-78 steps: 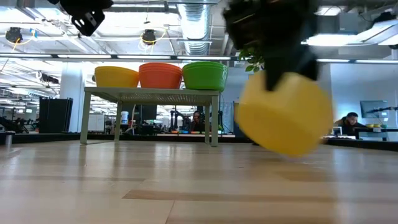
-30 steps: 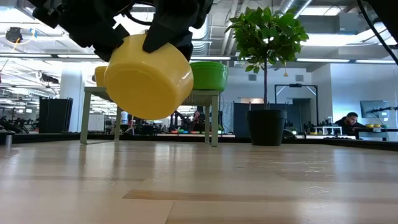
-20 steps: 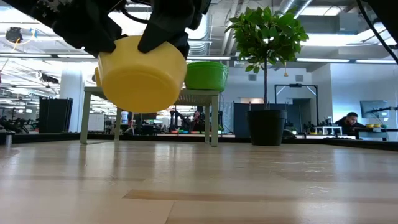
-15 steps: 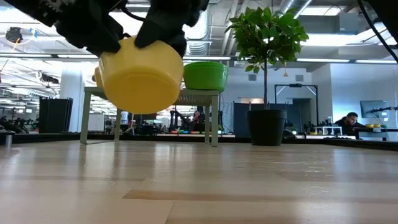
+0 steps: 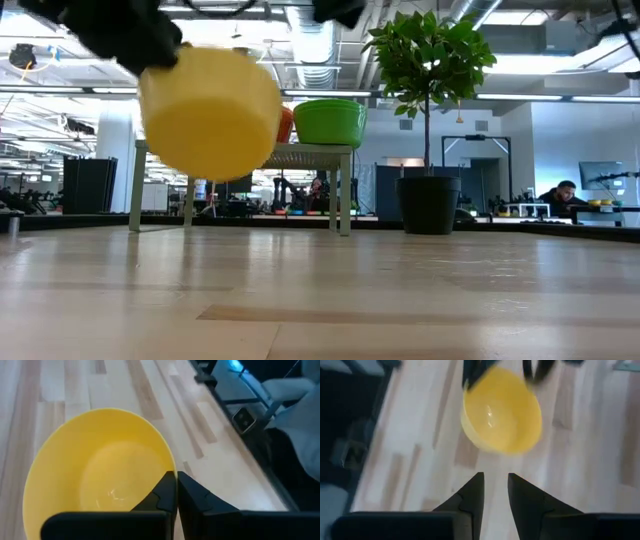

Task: Pick & Place Mini bowls
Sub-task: Stack the yellow bowl on top of the yellow bowl on the shelf

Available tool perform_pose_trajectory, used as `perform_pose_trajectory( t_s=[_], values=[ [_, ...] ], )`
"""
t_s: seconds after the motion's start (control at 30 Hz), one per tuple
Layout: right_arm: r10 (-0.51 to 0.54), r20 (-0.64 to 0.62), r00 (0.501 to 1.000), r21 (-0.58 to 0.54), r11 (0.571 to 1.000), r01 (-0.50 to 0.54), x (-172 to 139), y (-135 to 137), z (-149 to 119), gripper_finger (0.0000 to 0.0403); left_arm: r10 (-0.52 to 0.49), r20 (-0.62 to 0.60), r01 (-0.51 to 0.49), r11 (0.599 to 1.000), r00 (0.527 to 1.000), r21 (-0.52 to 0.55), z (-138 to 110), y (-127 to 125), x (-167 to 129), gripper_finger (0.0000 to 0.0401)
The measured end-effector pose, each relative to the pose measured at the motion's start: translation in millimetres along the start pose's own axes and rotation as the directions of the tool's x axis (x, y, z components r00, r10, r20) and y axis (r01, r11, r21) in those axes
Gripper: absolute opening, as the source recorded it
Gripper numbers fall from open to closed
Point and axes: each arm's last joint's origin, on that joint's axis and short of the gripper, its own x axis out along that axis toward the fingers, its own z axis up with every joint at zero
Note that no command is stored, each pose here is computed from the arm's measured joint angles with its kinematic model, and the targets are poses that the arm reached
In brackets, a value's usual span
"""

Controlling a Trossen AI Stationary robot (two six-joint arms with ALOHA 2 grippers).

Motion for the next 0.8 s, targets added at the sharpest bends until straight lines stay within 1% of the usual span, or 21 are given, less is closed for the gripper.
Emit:
perform_pose_trajectory(
  t_s=[0.07,0.13,0.17,0.23,0.3,0.37,0.43,0.5,0.6,0.7,0.8],
  values=[
    [-0.031,-0.015,0.999,-0.053,0.998,0.03,-13,4,-10,0.0082,-0.006,0.013,0.006,1.0,1.0,0.0,9,-3,-2,0.0008],
    [-0.04,-0.003,0.999,-0.088,0.995,0.04,-20,9,-21,0.0082,0.007,-0.024,-0.006,1.0,1.0,0.012,19,-5,-6,0.0008],
    [-0.038,0.016,0.999,-0.101,0.994,0.04,-21,9,-26,0.0082,0.034,-0.055,-0.032,0.999,0.998,0.025,23,-6,-9,0.0008],
    [-0.036,0.024,0.999,-0.11,0.993,0.038,-21,10,-43,0.0082,0.122,-0.117,-0.115,0.991,0.986,0.066,34,-5,-17,0.0012],
    [-0.036,0.035,0.999,-0.111,0.993,0.04,-19,9,-61,0.0082,0.223,-0.161,-0.205,0.971,0.961,0.12,46,-3,-28,0.0016],
    [-0.038,0.051,0.998,-0.109,0.993,0.043,-17,8,-82,0.0082,0.318,-0.182,-0.293,0.944,0.931,0.149,58,-1,-40,0.0017],
    [-0.04,0.109,0.993,-0.107,0.993,0.052,-14,5,-100,0.0082,0.364,-0.18,-0.34,0.928,0.914,0.151,71,1,-55,0.0016],
    [-0.043,0.191,0.981,-0.107,0.992,0.065,-11,3,-119,0.0082,0.381,-0.164,-0.363,0.923,0.91,0.13,81,4,-70,0.0012],
    [-0.047,0.362,0.931,-0.149,0.983,0.107,-7,-2,-140,0.0082,0.4,-0.128,-0.39,0.915,0.907,0.101,90,8,-94,0.0009],
    [-0.062,0.484,0.873,-0.174,0.971,0.165,-4,-8,-160,0.0082,0.432,-0.087,-0.428,0.902,0.898,0.058,95,14,-121,0.0015],
    [-0.09,0.568,0.818,-0.163,0.962,0.219,-4,-17,-172,0.0082,0.505,-0.078,-0.506,0.863,0.859,0.018,92,24,-146,0.0018]
  ],
)
